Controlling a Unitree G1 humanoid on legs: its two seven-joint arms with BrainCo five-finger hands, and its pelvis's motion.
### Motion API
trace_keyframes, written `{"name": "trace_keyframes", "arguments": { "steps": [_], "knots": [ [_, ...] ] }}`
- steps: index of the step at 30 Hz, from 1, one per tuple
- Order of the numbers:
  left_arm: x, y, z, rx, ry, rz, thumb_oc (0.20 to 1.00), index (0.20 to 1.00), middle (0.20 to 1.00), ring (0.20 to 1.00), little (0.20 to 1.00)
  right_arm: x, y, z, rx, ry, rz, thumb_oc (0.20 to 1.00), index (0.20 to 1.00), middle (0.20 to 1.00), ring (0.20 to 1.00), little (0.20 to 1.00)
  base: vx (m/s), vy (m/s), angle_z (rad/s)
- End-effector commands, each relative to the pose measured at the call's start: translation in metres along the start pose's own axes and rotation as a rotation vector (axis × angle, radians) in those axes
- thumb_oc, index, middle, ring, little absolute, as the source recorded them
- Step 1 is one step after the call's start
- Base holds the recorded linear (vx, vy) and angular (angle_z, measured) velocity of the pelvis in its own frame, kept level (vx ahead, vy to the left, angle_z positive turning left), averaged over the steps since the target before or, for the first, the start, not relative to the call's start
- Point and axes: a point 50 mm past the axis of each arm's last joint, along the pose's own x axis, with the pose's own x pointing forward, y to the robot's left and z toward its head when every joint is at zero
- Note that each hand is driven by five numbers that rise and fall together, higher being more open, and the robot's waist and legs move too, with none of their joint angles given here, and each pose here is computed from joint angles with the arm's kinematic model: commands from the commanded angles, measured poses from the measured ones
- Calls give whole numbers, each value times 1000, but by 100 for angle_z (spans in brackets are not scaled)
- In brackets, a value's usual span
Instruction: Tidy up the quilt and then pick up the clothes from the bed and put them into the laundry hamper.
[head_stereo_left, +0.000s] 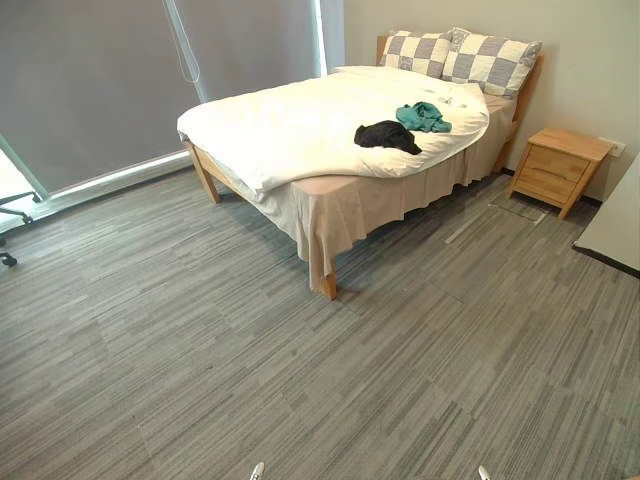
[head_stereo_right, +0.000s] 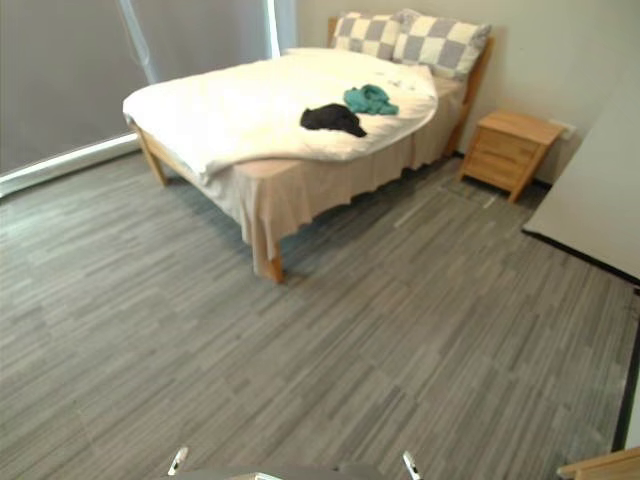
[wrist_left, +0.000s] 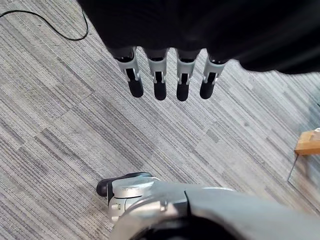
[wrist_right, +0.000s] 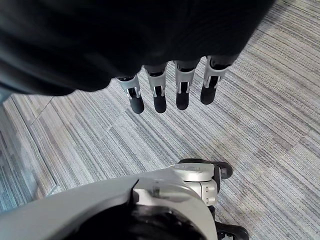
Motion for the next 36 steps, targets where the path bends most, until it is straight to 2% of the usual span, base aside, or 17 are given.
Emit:
{"name": "trace_keyframes", "arguments": {
  "steps": [1,10,15,21,25,27,29,31,33,36],
  "knots": [
    [13,30,54,323,-42,139,1000,1000,1000,1000,1000,9,-33,26,-208,81,-142,1000,1000,1000,1000,1000,3,17,83],
    [13,44,62,418,-36,179,1000,1000,1000,1000,1000,11,-32,51,-121,1,-142,1000,1000,1000,1000,1000,-3,92,15],
    [12,58,55,482,3,196,1000,1000,1000,1000,1000,10,-29,32,-59,52,-143,1000,1000,1000,1000,1000,437,-47,-2],
    [11,56,42,502,45,175,1000,1000,1000,1000,1000,7,-28,11,-32,100,-135,1000,1000,1000,1000,1000,501,-164,13],
    [11,52,41,459,37,168,1000,1000,1000,1000,1000,6,-38,11,-77,108,-150,1000,1000,1000,1000,1000,467,-276,3],
    [12,55,55,388,-9,196,1000,1000,1000,1000,1000,7,-43,19,-113,93,-168,1000,1000,1000,1000,1000,370,-337,-22],
    [12,56,81,269,-101,244,1000,1000,1000,1000,1000,9,-56,50,-141,7,-221,1000,1000,1000,1000,1000,507,-284,-116],
    [12,54,85,245,-123,246,1000,1000,1000,1000,1000,9,-57,58,-152,-17,-226,1000,1000,1000,1000,1000,549,-86,-54],
    [12,47,84,191,-137,237,1000,1000,1000,1000,1000,9,-60,71,-167,-62,-243,1000,1000,1000,1000,1000,901,113,-50],
    [12,44,76,211,-107,219,1000,1000,1000,1000,1000,8,-62,80,-170,-93,-256,1000,1000,1000,1000,1000,569,119,-77]
  ]
}}
